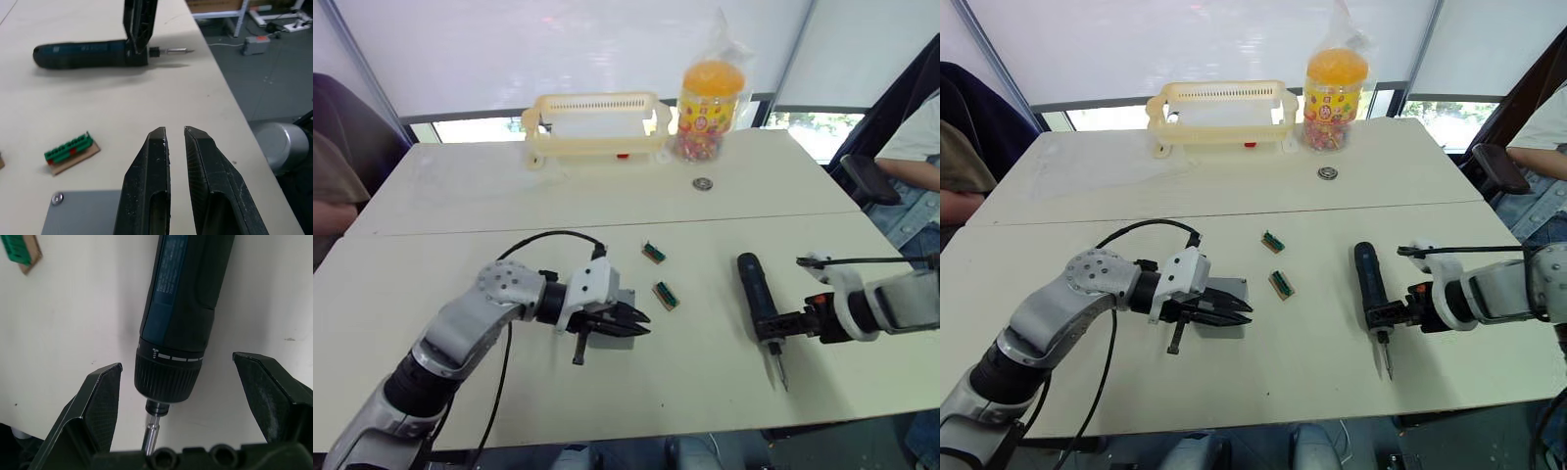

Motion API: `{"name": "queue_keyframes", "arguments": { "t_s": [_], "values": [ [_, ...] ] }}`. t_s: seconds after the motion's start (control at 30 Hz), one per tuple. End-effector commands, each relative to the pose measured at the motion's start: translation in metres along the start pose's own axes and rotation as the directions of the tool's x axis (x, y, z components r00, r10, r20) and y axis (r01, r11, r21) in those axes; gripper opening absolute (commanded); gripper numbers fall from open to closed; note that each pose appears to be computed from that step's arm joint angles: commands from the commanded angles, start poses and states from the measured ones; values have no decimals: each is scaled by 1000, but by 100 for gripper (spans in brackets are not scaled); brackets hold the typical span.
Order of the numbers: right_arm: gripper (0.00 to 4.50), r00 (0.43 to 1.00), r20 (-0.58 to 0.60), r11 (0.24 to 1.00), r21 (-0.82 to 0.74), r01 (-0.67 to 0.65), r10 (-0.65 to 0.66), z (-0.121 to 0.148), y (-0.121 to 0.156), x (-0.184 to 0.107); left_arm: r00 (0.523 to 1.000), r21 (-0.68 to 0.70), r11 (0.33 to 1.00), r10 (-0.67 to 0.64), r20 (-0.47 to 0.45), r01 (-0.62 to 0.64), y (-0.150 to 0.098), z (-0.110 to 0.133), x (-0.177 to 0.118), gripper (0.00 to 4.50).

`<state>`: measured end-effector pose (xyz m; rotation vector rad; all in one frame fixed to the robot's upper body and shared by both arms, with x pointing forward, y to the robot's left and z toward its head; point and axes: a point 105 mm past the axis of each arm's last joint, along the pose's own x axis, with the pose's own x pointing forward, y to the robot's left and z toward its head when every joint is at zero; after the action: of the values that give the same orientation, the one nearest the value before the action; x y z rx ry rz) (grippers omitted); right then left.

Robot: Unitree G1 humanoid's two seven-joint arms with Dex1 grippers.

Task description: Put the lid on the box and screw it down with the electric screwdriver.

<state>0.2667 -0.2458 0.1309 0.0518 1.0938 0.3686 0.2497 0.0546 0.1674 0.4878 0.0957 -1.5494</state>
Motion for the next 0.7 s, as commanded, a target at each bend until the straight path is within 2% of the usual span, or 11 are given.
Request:
{"name": "queue_keyframes", "arguments": {
  "t_s": [0.03, 0.1, 0.2, 0.23, 0.5, 0.7],
  "values": [
    [394, 999, -26, 1000, -17, 23, -24, -2, 1, 8, 999, 49, 998, 37, 12, -37, 2, 10, -4, 56],
    [341, 998, -29, 998, -24, 56, -57, 0, -1, 16, 999, 43, 998, 51, 13, -52, 3, 9, -4, 56],
    [210, 996, -31, 996, -50, 79, -81, 1, 1, 25, 997, 34, 997, 70, 10, -70, 5, 7, -4, 56],
    [180, 996, -31, 995, -57, 86, -88, 2, 1, 26, 997, 33, 997, 73, 9, -73, 5, 6, -5, 56],
    [180, 996, -14, 995, -49, 83, -84, 0, 3, 33, 993, 11, 993, 115, -5, -115, 10, 1, -13, 56],
    [180, 985, 157, 997, 48, 64, -71, 26, -4, 13, 983, -37, 982, 184, -20, -184, 23, -3, -34, 56]
  ]
}}
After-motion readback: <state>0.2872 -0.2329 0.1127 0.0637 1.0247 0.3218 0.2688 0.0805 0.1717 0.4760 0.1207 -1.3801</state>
